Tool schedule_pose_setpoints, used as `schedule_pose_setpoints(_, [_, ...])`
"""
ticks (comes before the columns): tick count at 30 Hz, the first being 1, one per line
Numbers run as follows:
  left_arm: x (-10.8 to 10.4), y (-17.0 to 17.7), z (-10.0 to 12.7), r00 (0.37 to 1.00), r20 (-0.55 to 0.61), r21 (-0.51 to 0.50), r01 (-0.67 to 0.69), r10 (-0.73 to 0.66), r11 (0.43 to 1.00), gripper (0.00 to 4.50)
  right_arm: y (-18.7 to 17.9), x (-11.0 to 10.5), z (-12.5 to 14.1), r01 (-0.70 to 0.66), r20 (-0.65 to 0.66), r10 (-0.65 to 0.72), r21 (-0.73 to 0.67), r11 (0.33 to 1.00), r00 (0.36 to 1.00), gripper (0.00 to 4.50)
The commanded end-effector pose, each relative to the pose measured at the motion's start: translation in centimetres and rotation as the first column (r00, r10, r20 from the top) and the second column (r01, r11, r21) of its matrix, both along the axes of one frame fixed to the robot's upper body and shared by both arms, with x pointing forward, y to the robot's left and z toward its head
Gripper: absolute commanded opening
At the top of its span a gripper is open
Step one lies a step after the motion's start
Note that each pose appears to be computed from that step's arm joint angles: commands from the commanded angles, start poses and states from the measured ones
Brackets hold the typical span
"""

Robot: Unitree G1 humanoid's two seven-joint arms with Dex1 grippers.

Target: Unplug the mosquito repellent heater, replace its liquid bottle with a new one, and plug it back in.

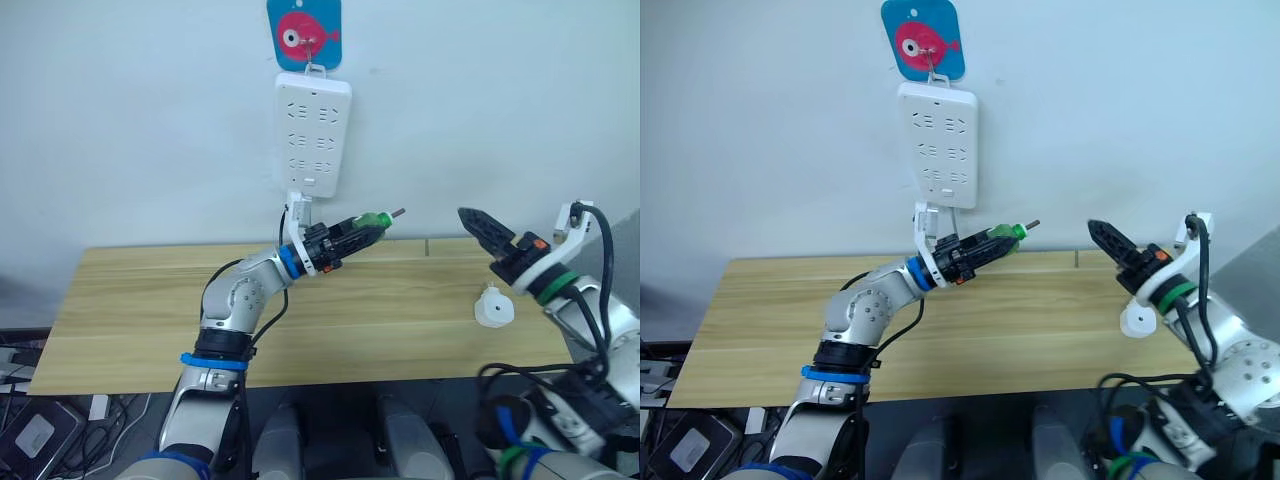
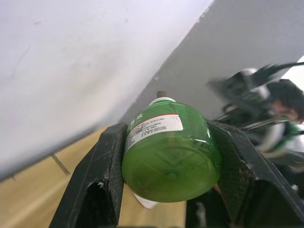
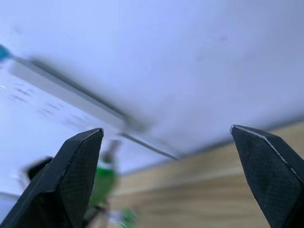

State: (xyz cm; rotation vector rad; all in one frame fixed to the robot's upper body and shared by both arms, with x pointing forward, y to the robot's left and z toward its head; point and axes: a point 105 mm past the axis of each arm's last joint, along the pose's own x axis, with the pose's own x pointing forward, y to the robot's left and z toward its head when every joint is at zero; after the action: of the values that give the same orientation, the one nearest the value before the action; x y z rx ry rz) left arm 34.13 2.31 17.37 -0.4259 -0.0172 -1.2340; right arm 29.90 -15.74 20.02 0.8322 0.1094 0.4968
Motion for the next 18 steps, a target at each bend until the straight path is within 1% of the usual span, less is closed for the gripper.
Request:
schedule_pose_setpoints(1, [-0.7,-1.6,1.3,0.994,0.108,-0.008,0.018,-0.017,1.000,2.26,1.6,-0.6,0.9,0.012,0.014,-0.012,0.021,1.000,1.000,4.48])
schedule_pose_setpoints(4, [-1.0,-2.2,1.8,0.992,0.126,-0.027,0.025,-0.022,0.999,2.26,2.8,-0.7,1.0,0.012,-0.007,-0.012,0.069,0.998,1.000,4.48])
schedule_pose_setpoints(10, [-1.7,-2.9,2.6,0.990,0.137,-0.048,0.048,-0.041,0.998,2.26,3.6,-1.0,1.3,-0.009,-0.079,0.019,0.125,0.992,0.997,4.48])
schedule_pose_setpoints(18, [-3.1,-3.2,2.5,0.985,0.134,-0.034,0.109,-0.104,0.993,2.26,4.1,-1.2,1.8,-0.046,-0.145,0.068,0.153,0.987,0.987,4.48])
